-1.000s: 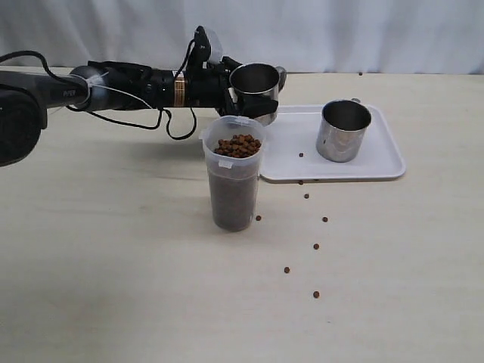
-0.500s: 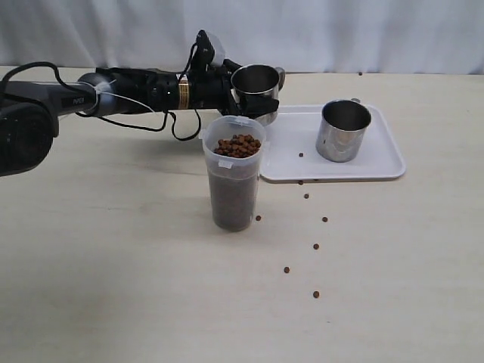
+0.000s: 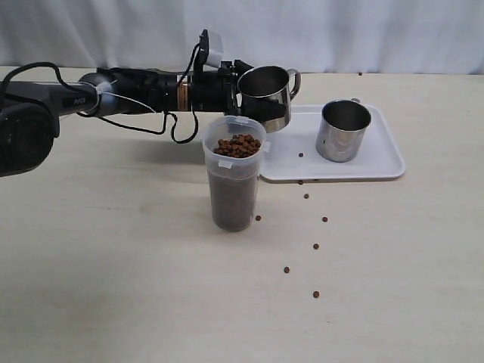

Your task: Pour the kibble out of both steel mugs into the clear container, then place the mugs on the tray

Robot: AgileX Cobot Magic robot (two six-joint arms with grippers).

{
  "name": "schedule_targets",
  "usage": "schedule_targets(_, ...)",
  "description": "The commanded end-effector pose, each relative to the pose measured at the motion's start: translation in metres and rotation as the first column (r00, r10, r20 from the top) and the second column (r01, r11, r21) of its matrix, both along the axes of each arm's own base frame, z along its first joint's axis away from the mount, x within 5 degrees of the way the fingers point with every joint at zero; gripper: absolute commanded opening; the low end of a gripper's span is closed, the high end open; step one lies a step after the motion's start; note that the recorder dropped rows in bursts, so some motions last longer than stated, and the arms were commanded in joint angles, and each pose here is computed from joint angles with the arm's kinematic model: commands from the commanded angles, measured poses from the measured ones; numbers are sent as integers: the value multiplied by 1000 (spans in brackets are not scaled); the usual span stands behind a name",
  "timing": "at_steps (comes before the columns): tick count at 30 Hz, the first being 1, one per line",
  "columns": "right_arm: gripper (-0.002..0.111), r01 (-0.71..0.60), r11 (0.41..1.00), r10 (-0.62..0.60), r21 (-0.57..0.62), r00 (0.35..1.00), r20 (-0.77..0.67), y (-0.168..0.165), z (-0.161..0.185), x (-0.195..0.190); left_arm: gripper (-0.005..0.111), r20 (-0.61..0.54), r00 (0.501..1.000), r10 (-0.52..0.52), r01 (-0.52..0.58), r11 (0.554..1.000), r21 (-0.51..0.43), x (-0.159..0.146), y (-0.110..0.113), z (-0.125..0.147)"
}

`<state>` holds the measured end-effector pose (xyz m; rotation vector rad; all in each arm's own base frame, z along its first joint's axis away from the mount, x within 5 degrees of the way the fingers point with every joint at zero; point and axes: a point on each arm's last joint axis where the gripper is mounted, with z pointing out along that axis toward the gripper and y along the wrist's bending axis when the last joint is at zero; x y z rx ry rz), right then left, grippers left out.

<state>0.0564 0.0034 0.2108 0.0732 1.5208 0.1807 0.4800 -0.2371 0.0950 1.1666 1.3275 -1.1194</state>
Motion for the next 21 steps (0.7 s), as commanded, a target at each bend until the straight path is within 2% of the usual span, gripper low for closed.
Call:
schedule_targets(1,5,5,1000,-5,5,1000,-3,0,-1,0,0,13,1000,-12,12,1000,4,4,13,5)
schedule_targets(3,5,5,1000,-5,5,1000,-3,0,-1,0,0,23,999,-24,23,999,25,3,14,5)
schedule_targets(5,5,5,1000,-5,5,1000,-3,0,-1,0,0,27,998,-54,53,998,43,-2,6,3)
schedule_targets(13,5,5,1000,-5,5,1000,-3,0,-1,0,0,42,998,-52,51,998,28,-1,3,11)
schedule_targets(21,5,5,1000,-5,5,1000,-3,0,-1,0,0,37,994,-100,95,989,117,-4,6,19)
